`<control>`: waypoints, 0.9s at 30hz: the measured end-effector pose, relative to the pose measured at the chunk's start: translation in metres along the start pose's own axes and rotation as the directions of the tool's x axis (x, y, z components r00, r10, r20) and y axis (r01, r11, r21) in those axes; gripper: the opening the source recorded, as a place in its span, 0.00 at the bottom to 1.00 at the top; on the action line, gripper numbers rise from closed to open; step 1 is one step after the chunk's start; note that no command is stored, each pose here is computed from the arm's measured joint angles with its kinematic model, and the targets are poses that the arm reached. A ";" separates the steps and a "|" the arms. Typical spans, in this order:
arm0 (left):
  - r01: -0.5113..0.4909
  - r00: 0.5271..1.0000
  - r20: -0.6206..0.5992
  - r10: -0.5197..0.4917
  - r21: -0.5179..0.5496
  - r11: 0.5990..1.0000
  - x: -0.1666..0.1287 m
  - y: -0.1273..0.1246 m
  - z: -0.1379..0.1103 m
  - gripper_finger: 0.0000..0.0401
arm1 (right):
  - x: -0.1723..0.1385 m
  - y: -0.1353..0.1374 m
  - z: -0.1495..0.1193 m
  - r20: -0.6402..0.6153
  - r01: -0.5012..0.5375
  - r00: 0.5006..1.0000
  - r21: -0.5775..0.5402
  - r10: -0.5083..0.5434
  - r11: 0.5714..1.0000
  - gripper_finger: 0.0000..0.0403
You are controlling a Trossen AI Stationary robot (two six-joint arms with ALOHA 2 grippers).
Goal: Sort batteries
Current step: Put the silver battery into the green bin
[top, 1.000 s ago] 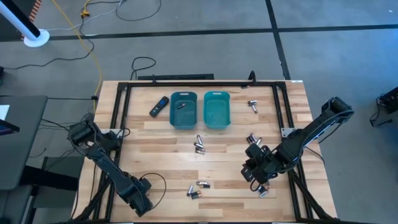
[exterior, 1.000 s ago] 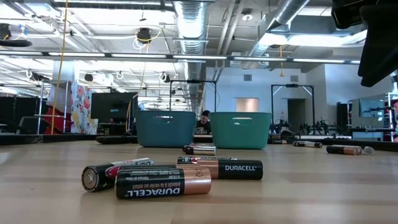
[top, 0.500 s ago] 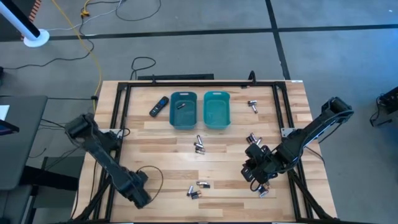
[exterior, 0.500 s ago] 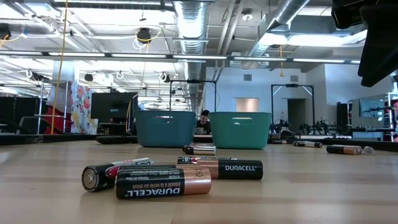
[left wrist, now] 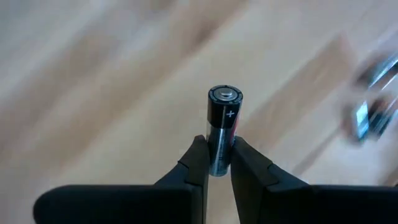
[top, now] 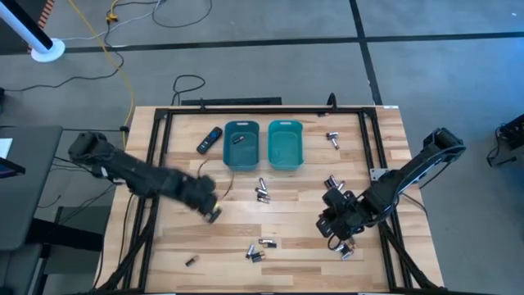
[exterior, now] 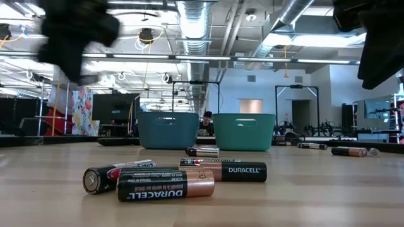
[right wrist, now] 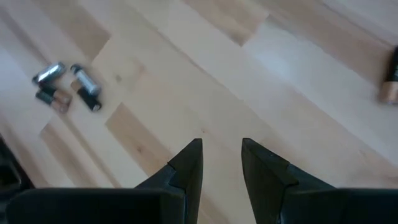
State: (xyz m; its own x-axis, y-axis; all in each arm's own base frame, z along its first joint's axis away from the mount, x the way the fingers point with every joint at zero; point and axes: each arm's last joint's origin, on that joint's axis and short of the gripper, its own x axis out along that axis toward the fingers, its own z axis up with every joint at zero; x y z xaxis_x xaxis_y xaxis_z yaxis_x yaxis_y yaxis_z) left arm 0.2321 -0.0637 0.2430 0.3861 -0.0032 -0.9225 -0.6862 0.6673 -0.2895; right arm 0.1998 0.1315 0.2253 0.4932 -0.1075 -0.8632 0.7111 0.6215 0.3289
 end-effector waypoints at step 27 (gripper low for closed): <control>-0.069 0.982 0.185 -0.043 0.559 0.826 0.086 -0.009 0.318 0.09 | 0.013 -0.011 0.036 0.041 0.079 0.995 0.281 -0.095 0.956 0.32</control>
State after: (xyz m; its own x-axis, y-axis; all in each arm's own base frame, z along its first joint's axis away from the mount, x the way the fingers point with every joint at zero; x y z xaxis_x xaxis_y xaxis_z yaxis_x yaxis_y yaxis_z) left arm 0.4677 0.1673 0.2473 0.5231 0.1058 -0.8457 -0.2489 0.9680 -0.0328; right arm 0.2164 0.0953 0.2243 0.4439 -0.1975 -0.8740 0.8601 0.3674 0.3538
